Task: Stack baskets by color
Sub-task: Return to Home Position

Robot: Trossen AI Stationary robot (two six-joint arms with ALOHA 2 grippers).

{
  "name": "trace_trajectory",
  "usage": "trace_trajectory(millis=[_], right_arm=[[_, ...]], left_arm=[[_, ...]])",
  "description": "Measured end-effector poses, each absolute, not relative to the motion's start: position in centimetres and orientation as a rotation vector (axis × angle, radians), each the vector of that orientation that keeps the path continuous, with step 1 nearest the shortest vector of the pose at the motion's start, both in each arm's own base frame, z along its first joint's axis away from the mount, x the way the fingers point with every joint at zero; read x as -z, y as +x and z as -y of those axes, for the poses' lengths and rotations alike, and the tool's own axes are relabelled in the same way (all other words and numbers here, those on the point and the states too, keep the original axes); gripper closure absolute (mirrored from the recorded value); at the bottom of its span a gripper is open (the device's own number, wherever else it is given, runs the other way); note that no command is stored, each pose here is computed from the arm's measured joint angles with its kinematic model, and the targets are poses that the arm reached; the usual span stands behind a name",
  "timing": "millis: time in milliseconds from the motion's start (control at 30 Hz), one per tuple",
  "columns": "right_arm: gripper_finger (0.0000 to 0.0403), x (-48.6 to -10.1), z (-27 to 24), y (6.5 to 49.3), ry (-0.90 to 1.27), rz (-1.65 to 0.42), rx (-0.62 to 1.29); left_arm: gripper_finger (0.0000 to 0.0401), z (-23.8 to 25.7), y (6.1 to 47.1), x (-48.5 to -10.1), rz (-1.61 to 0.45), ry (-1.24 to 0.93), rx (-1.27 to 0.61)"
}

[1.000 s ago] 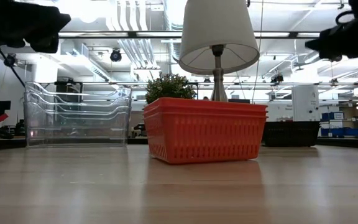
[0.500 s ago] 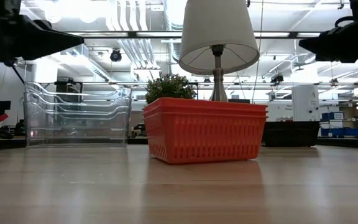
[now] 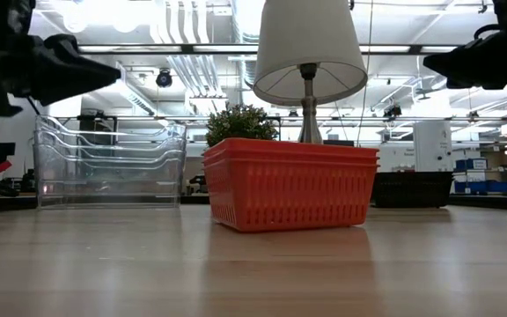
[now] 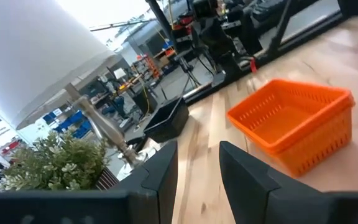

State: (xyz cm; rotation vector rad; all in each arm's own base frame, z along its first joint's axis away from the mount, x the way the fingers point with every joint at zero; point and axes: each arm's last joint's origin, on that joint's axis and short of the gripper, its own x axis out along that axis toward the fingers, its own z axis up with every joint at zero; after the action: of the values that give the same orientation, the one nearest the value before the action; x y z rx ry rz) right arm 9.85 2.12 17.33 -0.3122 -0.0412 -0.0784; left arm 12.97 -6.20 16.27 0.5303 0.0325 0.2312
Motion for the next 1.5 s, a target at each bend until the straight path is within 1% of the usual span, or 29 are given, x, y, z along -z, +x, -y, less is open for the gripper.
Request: trace_trajectory(millis=[1167,1500], right_arm=[[0.0394,-17.3,-2.1,9.9,-0.321,0.04,0.078],[0.0394,-17.3,-2.1,9.9,-0.321,0.04,0.078]], left_arm=[[0.0298,7.0,14.1,-10.3,-0.371,0.821,-0.133],[0.0299,7.1,14.3,-9.4,-0.414,0.851,-0.124]])
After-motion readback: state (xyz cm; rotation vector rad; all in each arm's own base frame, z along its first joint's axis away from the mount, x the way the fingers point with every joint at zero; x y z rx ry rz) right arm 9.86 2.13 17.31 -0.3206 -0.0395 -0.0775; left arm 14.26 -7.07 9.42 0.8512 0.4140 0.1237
